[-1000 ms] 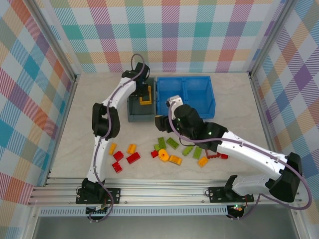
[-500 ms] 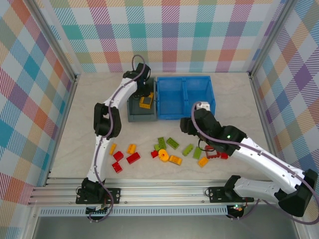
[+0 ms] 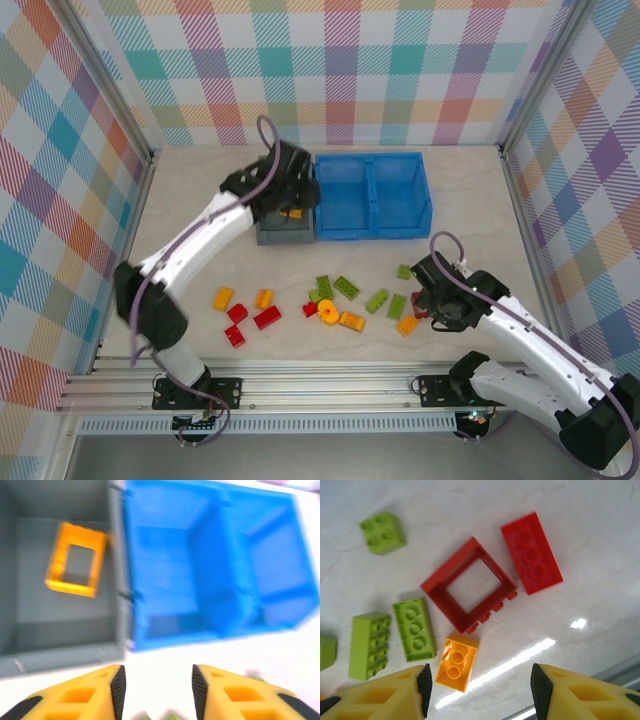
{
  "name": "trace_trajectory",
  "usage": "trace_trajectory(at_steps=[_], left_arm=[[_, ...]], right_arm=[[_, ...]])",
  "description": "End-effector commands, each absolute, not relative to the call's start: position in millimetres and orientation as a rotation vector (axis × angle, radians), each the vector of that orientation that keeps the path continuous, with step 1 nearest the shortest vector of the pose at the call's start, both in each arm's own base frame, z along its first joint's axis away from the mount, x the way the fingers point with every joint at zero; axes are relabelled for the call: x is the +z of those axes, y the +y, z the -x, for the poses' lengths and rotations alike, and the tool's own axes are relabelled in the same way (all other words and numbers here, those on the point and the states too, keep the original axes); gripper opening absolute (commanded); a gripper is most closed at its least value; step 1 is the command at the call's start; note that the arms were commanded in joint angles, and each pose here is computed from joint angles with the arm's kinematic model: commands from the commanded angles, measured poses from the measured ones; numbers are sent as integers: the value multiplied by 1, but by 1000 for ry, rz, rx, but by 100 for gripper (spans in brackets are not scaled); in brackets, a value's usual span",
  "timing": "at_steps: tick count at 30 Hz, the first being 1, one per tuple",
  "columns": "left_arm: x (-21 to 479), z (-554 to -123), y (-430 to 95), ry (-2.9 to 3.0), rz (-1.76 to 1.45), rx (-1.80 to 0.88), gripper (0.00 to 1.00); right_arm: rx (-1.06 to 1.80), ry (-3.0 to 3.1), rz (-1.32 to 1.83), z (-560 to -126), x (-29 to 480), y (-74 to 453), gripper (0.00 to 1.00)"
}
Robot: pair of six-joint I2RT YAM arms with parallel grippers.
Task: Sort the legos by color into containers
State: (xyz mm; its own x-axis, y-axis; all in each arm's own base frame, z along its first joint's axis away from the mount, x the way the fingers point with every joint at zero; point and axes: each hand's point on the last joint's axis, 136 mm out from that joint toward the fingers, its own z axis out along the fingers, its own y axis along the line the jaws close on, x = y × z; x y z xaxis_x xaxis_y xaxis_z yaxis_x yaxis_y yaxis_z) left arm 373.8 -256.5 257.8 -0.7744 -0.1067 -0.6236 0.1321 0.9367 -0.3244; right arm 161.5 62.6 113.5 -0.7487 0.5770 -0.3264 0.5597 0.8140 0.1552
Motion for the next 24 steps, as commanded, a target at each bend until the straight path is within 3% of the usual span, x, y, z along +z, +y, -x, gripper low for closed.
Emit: trace_trajectory(at_steps=[1,6,10,24], left_arm=[[260,-316,-289,2353,-168,-651,46],[252,-211,-315,2278,-479,-825,51],[241,-167,-318,2261,-550,-886,51],[238,-151,-327,2250,-611,-912,50]], right_arm=[[200,2603,-1129,-158,97,69,56],[286,2537,-1290,-170,79,71,53],[318,2534,-1384,-176,62,73,49],[392,2488,-1501,-188,29,67,36]])
